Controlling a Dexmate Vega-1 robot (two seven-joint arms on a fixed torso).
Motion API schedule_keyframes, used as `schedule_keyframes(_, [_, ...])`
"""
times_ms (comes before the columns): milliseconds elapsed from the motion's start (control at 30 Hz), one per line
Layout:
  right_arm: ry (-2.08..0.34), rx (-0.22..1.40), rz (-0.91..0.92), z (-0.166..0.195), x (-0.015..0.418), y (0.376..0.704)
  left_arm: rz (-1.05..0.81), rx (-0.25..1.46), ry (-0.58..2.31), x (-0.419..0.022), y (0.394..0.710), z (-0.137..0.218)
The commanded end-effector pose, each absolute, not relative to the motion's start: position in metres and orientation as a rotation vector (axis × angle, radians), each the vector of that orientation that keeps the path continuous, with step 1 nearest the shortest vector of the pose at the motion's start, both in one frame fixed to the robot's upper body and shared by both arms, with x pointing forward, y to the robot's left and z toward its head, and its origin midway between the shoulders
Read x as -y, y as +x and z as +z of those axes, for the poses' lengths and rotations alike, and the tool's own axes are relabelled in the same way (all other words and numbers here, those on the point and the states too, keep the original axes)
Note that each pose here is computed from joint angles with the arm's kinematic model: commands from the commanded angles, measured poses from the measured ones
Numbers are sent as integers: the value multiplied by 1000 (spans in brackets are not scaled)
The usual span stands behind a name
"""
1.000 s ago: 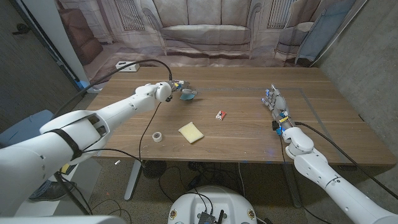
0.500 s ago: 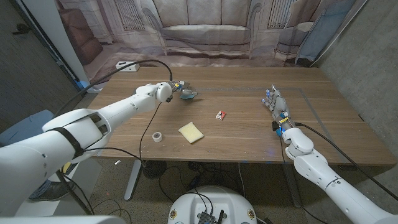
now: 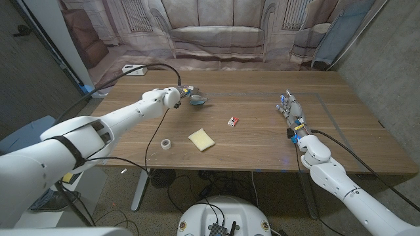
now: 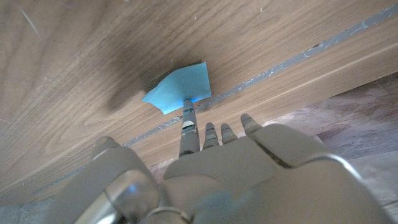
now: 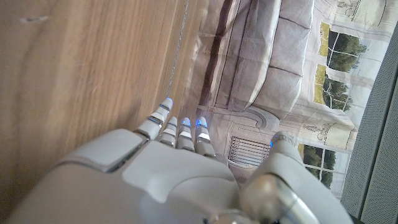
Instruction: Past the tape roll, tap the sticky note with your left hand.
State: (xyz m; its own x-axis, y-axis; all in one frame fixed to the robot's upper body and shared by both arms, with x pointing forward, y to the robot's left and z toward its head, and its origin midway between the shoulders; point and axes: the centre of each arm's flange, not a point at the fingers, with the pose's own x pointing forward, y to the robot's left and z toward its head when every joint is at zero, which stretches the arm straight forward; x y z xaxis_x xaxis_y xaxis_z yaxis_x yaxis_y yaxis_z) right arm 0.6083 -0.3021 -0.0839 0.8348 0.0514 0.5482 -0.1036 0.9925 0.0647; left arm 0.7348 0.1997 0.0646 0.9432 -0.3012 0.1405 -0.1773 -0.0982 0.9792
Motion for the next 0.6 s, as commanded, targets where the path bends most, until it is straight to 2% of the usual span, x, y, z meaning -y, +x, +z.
schedule_keyframes(33, [96,569,81,-85,303,610,-96,349,1681,-206,737,66])
schedule_keyframes(600, [99,560,76,-88,303,611,-79,332,1687,-212,741,69])
